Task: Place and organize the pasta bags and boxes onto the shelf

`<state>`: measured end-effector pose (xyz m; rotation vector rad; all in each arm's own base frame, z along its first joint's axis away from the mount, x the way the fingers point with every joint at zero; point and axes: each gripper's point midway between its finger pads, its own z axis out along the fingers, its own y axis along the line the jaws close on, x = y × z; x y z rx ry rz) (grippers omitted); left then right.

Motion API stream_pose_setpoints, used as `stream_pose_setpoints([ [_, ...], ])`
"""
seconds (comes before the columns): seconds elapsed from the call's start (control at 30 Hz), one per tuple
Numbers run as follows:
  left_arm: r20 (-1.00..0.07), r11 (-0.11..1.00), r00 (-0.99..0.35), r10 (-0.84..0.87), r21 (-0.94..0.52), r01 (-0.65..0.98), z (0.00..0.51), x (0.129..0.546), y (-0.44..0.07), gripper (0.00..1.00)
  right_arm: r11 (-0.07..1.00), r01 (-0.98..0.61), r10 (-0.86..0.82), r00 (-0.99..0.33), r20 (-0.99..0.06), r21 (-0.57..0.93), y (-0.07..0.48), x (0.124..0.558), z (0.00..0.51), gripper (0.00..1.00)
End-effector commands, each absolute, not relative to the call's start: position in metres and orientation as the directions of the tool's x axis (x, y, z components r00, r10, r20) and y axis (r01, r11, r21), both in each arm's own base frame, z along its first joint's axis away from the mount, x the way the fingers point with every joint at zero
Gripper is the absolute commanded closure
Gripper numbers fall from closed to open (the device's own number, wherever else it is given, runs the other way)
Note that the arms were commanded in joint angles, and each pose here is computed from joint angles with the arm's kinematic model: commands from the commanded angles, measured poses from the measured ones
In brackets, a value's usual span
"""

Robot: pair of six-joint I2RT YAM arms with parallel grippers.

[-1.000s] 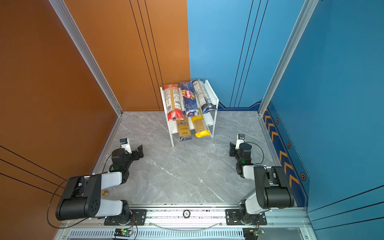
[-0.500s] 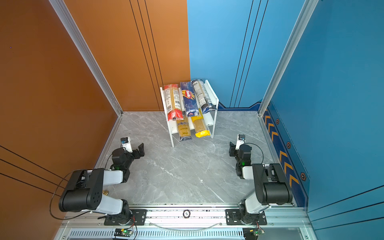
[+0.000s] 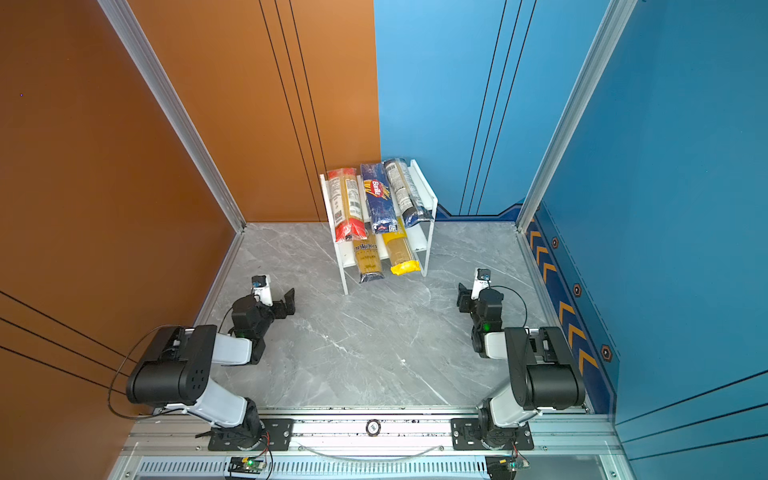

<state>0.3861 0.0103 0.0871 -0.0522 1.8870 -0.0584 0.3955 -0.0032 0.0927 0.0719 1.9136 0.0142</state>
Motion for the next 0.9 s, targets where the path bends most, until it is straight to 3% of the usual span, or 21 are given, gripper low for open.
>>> stream_pose_setpoints([
  [0.0, -0.947, 0.999, -0.319, -0.034, -0.027, -0.026, 0.0908, 0.3943, 0.0121, 0.02, 0.997, 0.071, 0.058, -0.329, -0.943, 0.037, -0.0094, 0.3951, 0.0926, 0.26],
  [0.33, -0.944, 1.000, -0.328, -0.014, -0.008, -0.020, 0.0907, 0.3959, 0.0085, 0.02, 0.995, 0.092, 0.062, -0.330, -0.942, 0.033, -0.0123, 0.3949, 0.0923, 0.11],
  [0.37, -0.943, 1.000, -0.332, -0.009, -0.004, -0.017, 0.0898, 0.3959, 0.0075, 0.02, 0.994, 0.103, 0.062, -0.330, -0.942, 0.029, -0.0136, 0.3947, 0.0925, 0.02],
  [0.4, -0.943, 1.000, -0.334, -0.005, 0.001, -0.016, 0.0900, 0.3965, 0.0064, 0.02, 0.994, 0.104, 0.062, -0.330, -0.942, 0.029, -0.0138, 0.3946, 0.0922, 0.00],
  [0.87, -0.940, 1.000, -0.341, 0.008, 0.013, -0.014, 0.0893, 0.3976, 0.0045, 0.02, 0.993, 0.120, 0.059, -0.329, -0.943, 0.020, -0.0150, 0.3945, 0.0926, 0.00],
])
